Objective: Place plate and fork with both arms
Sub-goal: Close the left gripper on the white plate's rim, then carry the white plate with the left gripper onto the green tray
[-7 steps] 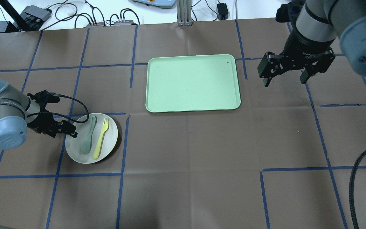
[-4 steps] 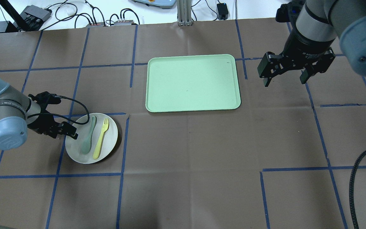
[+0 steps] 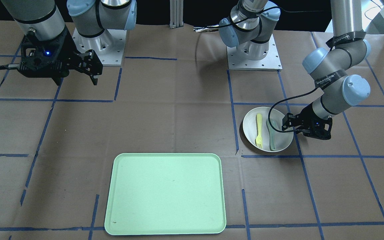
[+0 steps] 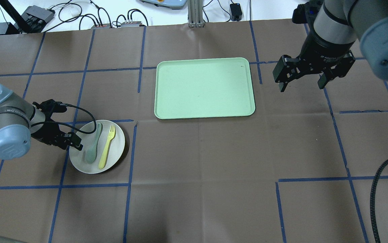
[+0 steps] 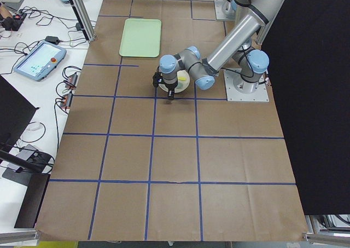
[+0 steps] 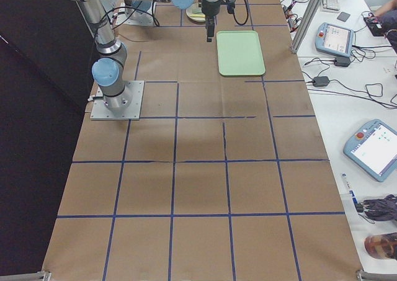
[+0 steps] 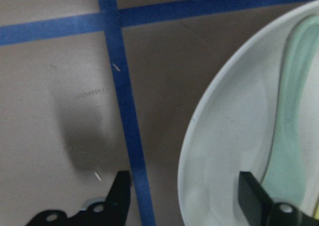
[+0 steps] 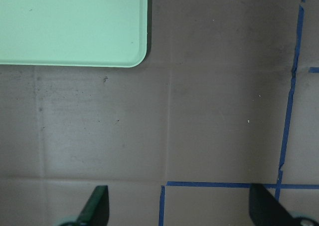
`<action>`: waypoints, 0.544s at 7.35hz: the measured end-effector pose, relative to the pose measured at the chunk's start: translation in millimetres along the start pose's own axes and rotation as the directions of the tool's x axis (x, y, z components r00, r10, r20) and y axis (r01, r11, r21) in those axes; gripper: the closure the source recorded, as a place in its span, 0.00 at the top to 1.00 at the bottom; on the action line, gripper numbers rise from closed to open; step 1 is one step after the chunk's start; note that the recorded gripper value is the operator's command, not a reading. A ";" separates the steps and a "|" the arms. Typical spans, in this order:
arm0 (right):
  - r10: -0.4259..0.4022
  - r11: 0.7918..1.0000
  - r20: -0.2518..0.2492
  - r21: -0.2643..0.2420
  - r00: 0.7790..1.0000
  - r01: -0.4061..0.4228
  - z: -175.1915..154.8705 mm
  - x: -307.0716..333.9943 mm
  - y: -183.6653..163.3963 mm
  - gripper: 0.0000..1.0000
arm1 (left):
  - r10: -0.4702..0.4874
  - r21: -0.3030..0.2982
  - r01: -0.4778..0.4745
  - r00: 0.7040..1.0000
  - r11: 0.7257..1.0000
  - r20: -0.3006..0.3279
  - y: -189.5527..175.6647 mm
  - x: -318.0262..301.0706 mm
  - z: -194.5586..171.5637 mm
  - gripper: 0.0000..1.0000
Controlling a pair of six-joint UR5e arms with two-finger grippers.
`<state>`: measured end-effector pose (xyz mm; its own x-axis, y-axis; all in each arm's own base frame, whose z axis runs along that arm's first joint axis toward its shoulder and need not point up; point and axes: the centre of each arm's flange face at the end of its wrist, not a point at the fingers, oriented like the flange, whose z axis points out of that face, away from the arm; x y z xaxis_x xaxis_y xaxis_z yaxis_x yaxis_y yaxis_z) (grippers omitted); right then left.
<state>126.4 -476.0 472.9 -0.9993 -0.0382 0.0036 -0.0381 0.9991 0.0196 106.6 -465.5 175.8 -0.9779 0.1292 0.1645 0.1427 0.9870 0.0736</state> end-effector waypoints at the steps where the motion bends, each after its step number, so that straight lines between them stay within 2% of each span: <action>1: 0.000 1.000 0.000 0.000 1.000 0.000 -0.2 0.0 0.0 1.00 | 0.001 0.002 -0.001 1.000 1.000 0.000 0.1 0.3 -0.6 0.18; 4: 0.000 1.000 0.000 0.001 1.000 0.000 -0.7 0.0 -0.1 1.00 | 0.003 0.012 -0.003 1.000 1.000 0.001 -0.3 1.1 -4.3 0.05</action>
<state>126.5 -476.2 473.6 -0.9993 -0.0381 0.0033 -0.0380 0.9991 0.0181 106.2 -466.0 180.2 -0.9777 0.1318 0.1637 0.1435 0.9877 0.0617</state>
